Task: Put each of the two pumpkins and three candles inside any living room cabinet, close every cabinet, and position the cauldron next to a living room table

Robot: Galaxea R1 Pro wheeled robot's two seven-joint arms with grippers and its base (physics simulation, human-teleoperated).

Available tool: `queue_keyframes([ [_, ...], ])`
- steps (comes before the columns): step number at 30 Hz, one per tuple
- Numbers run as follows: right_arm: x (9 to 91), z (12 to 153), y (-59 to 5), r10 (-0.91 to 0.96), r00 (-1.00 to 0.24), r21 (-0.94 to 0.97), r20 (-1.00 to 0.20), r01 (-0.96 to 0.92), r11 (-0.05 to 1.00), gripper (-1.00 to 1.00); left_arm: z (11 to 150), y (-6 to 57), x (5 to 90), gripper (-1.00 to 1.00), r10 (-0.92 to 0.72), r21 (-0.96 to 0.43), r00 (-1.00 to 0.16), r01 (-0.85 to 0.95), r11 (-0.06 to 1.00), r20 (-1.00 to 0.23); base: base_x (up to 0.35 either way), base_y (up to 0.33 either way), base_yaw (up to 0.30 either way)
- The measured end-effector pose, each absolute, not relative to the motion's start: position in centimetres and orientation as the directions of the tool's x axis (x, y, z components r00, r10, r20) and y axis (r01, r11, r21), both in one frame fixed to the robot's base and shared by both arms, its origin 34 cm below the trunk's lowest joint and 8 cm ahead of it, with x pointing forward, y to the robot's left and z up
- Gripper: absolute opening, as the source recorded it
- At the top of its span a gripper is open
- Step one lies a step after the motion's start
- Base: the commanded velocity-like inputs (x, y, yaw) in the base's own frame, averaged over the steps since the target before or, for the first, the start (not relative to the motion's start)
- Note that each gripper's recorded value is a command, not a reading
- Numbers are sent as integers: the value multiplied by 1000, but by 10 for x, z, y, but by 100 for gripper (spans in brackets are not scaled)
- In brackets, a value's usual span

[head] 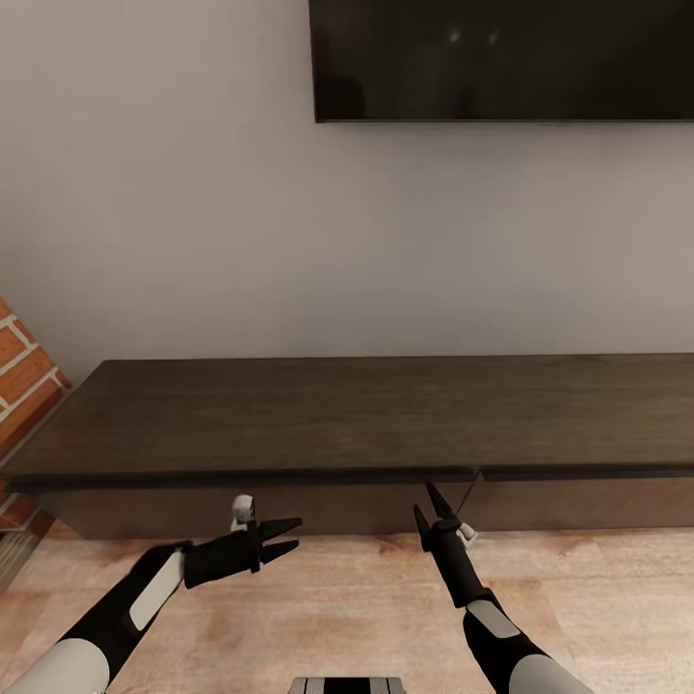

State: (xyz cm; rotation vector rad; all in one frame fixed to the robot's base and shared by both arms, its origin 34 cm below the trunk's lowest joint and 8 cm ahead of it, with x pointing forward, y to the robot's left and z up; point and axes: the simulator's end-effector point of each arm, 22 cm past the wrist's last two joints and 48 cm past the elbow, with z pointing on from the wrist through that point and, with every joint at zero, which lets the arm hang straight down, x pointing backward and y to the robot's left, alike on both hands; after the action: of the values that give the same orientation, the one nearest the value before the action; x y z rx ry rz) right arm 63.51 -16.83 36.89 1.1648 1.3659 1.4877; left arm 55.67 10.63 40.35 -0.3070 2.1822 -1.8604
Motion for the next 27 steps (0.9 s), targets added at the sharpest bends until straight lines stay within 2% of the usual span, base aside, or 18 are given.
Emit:
queue_keyframes([
  [7, 637, 378, -170, 958, -265, 994, 104, -7, -110, 100, 395, 94, 541, 100, -233, -976, -968, 39, 216, -90, 0, 0, 0],
  [27, 637, 380, -171, 959, -265, 994, 102, -17, -110, 100, 391, 94, 537, 100, -211, -971, -973, 46, 236, -98, 0, 0, 0],
])
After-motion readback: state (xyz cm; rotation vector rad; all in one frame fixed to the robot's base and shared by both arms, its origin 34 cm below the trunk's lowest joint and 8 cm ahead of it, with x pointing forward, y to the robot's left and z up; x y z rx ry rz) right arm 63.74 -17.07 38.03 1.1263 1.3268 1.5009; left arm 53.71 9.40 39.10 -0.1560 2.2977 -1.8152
